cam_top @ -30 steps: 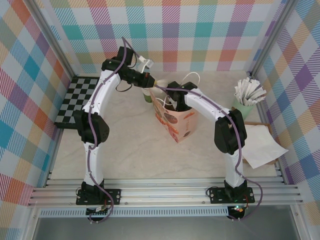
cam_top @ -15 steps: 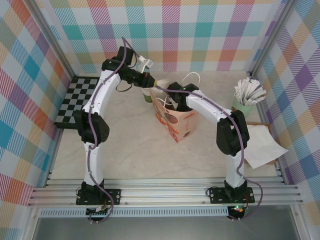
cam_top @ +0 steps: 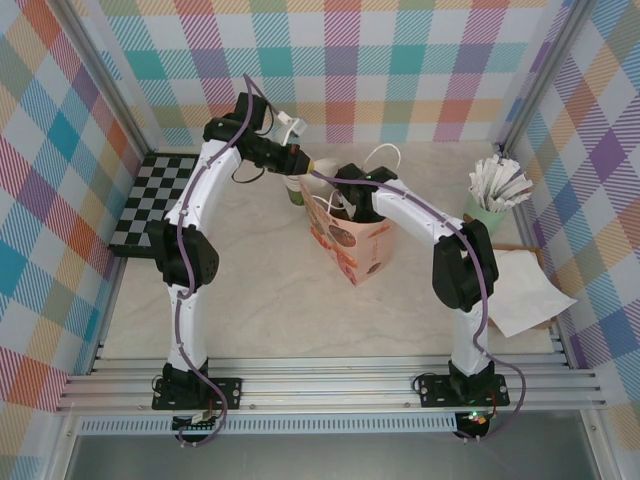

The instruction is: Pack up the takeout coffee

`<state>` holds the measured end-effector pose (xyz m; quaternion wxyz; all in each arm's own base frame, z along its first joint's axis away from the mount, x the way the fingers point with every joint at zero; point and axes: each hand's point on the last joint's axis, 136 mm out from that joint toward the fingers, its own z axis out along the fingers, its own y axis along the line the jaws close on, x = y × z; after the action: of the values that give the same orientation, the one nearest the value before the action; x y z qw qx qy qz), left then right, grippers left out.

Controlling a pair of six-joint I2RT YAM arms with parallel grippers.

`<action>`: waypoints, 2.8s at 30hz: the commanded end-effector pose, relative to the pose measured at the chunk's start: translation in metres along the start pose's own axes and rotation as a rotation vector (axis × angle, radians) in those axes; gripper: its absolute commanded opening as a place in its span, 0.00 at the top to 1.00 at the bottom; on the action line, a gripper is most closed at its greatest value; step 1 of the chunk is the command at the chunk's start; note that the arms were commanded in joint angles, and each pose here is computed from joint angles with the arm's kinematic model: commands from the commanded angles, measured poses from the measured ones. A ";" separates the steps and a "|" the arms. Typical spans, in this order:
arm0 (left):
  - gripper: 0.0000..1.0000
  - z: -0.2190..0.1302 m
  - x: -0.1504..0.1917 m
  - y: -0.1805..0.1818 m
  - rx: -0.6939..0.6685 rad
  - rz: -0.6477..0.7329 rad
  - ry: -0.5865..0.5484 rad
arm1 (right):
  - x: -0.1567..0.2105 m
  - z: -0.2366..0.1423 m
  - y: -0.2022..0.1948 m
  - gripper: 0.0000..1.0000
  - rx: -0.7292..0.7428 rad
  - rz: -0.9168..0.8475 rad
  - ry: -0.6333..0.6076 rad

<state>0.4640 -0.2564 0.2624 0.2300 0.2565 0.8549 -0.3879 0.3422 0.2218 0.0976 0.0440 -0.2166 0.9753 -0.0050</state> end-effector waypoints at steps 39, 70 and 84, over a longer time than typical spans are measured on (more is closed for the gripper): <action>1.00 -0.008 -0.008 -0.002 -0.021 0.026 -0.029 | 0.038 0.081 -0.007 0.94 0.037 -0.033 0.229; 1.00 -0.006 -0.001 -0.010 -0.028 0.040 -0.005 | 0.030 0.094 -0.004 0.91 0.028 -0.058 0.214; 1.00 -0.009 0.007 -0.011 -0.054 0.051 0.024 | -0.011 0.012 0.001 0.76 -0.012 -0.060 0.048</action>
<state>0.4643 -0.2559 0.2624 0.2389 0.2654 0.8573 -0.3709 0.3530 0.2272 0.1021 0.0419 -0.2356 0.9709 -0.0067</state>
